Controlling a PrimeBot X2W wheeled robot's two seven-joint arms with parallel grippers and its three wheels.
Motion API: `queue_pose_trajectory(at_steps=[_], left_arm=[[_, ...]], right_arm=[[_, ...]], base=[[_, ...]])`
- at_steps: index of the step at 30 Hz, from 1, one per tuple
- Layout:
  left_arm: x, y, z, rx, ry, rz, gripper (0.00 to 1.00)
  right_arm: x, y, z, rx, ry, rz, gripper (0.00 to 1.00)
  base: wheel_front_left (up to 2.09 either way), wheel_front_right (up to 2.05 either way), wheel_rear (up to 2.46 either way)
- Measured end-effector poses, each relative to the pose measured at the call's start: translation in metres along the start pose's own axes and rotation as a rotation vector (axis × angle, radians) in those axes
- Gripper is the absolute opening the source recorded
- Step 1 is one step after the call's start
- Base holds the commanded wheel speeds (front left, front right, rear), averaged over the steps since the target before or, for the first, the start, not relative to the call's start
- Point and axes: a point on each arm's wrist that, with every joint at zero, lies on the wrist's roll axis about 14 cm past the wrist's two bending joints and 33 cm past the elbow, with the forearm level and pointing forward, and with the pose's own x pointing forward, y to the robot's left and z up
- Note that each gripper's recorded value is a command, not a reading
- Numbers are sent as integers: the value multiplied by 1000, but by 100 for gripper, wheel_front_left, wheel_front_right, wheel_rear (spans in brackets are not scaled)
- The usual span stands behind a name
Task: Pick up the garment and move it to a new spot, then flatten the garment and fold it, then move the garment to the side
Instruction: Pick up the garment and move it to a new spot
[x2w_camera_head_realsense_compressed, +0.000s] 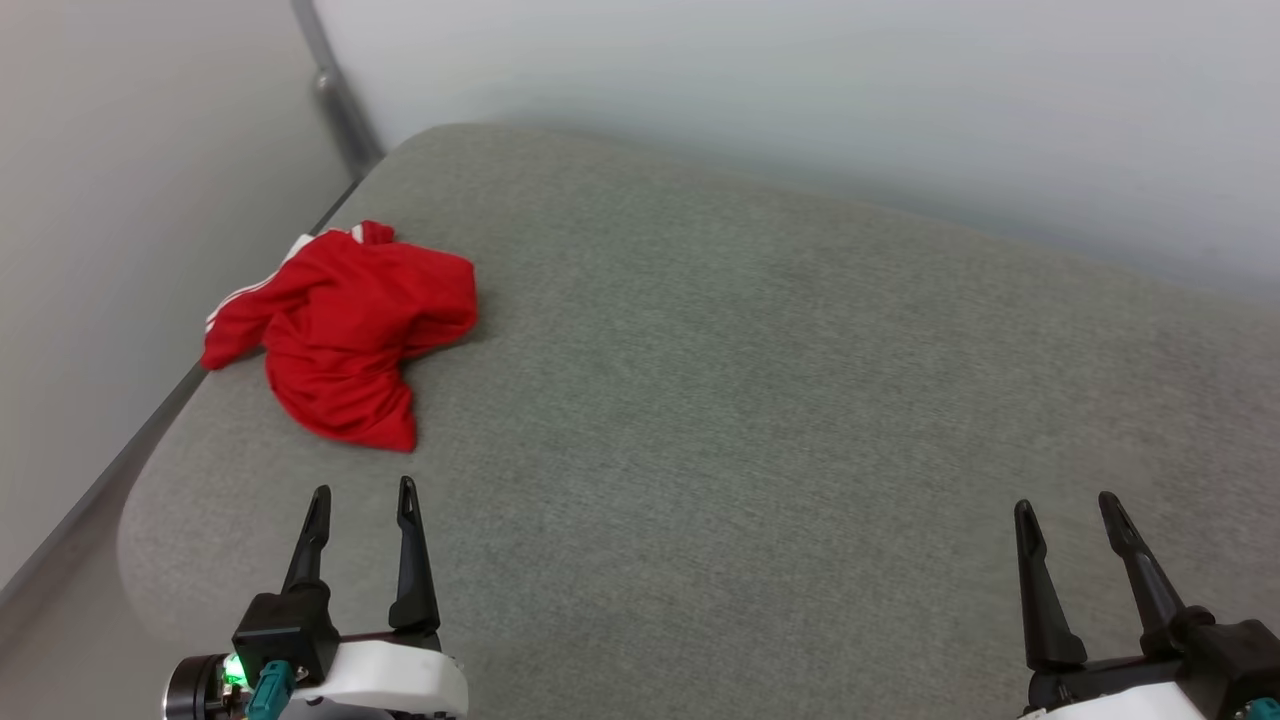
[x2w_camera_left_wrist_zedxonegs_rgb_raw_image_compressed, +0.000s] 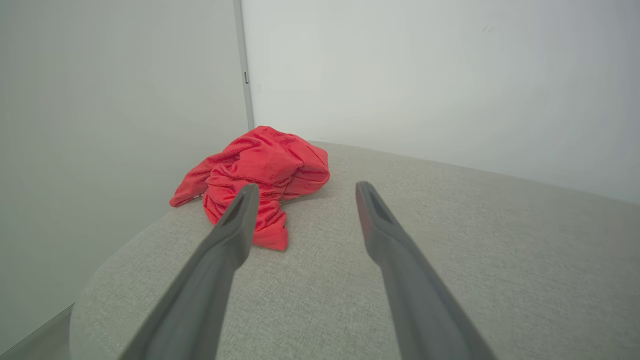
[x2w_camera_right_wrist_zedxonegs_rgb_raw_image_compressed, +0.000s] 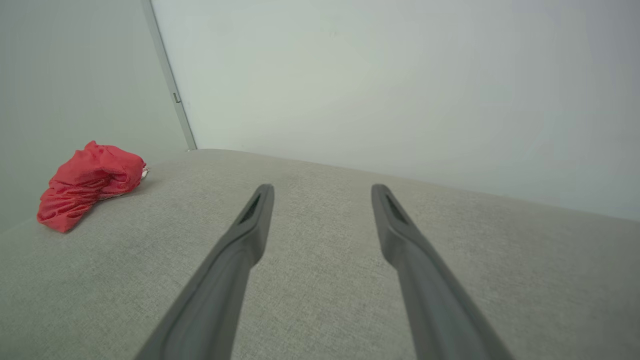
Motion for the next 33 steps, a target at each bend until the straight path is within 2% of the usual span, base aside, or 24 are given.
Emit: queue_pose_trajectory(at_steps=[13, 22, 28, 33], left_arm=[[-16, 41, 4, 14, 2, 137, 100], [-15, 54, 4, 19, 1, 174, 100], [15, 60, 19, 46, -44, 147, 100], [62, 69, 46, 89, -119, 125, 100]], right_arm=[[24, 35, -10, 8, 14, 120, 100], [25, 37, -13, 5, 19, 129, 100], [28, 29, -16, 0, 21, 108, 100], [37, 19, -21, -14, 17, 87, 100]], base=[[0, 0, 0], [0, 0, 0], [0, 0, 0], [0, 0, 0]])
